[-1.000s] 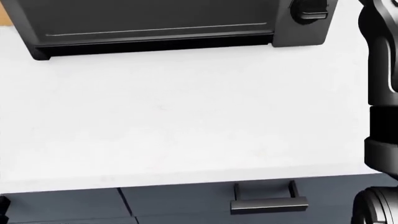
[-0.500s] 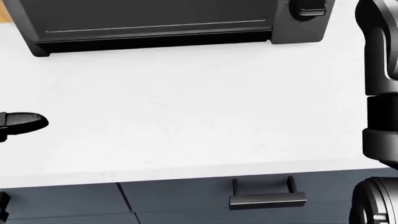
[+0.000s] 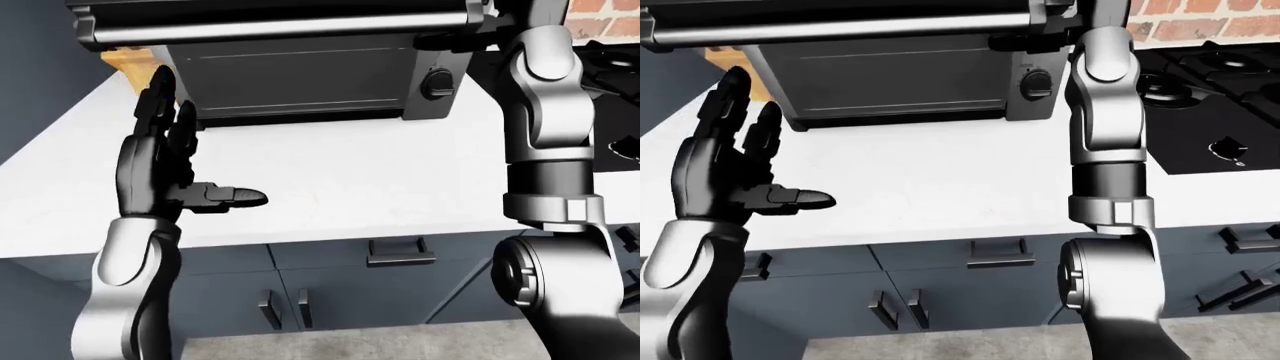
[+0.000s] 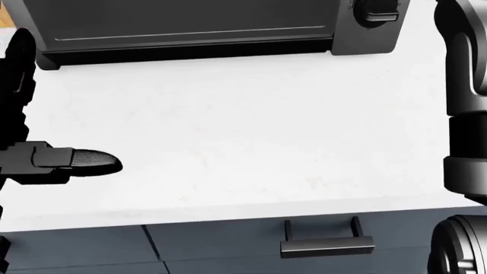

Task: Close the toaster oven door.

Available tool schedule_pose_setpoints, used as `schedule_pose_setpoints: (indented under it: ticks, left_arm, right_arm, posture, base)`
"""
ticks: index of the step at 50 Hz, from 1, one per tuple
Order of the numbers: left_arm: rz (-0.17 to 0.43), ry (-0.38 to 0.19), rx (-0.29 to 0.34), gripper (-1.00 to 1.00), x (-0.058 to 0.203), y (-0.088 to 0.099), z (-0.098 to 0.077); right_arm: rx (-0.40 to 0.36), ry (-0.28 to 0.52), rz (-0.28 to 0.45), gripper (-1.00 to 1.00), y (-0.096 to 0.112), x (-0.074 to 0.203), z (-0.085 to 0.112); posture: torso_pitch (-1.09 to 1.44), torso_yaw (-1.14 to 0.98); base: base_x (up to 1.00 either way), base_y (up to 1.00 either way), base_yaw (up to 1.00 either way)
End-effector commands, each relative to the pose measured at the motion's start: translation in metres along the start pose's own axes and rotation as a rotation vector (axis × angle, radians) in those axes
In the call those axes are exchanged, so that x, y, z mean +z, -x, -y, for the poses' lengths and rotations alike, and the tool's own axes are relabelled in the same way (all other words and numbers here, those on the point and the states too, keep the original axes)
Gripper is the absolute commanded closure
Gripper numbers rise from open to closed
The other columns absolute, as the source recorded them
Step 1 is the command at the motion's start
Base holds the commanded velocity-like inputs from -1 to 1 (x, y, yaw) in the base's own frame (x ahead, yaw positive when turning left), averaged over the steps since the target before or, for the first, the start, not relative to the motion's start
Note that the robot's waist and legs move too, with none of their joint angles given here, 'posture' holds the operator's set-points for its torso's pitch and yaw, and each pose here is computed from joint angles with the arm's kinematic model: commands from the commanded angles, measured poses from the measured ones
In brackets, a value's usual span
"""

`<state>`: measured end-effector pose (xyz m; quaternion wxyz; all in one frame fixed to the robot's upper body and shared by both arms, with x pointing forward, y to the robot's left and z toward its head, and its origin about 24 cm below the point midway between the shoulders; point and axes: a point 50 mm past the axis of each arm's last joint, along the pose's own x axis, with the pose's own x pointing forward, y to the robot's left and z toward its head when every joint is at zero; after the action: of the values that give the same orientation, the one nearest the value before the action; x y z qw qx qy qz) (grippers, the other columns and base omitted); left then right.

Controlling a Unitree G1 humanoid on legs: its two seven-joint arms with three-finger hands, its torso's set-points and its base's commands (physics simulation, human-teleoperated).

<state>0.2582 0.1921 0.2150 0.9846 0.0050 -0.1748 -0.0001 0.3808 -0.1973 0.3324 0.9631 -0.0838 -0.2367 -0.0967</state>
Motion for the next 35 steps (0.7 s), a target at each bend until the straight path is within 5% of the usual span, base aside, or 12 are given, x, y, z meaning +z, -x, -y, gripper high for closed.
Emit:
schedule_pose_setpoints:
  ticks: [1, 21, 35]
  left_arm:
    - [0.074, -0.014, -0.008, -1.0, 0.014, 0.0, 0.003]
    - [0.083, -0.03, -0.132, -1.0, 0.017, -0.004, 0.04]
    - [0.097, -0.071, -0.189, -1.0, 0.022, -0.009, 0.048]
  right_arm:
    - [0.006, -0.02, 0.139, -1.0, -0.002, 0.035, -0.003]
    - [0.006, -0.024, 0.139, -1.0, -0.001, 0.036, -0.004]
    - [0.007, -0.025, 0.138, -1.0, -0.001, 0.036, -0.005]
  posture:
    - [0.0, 0.0]
    - [0.0, 0.0]
    - [0.0, 0.0]
  base:
    - [0.0, 0.0, 0.0]
    - [0.0, 0.0, 0.0]
    - [0.0, 0.0, 0.0]
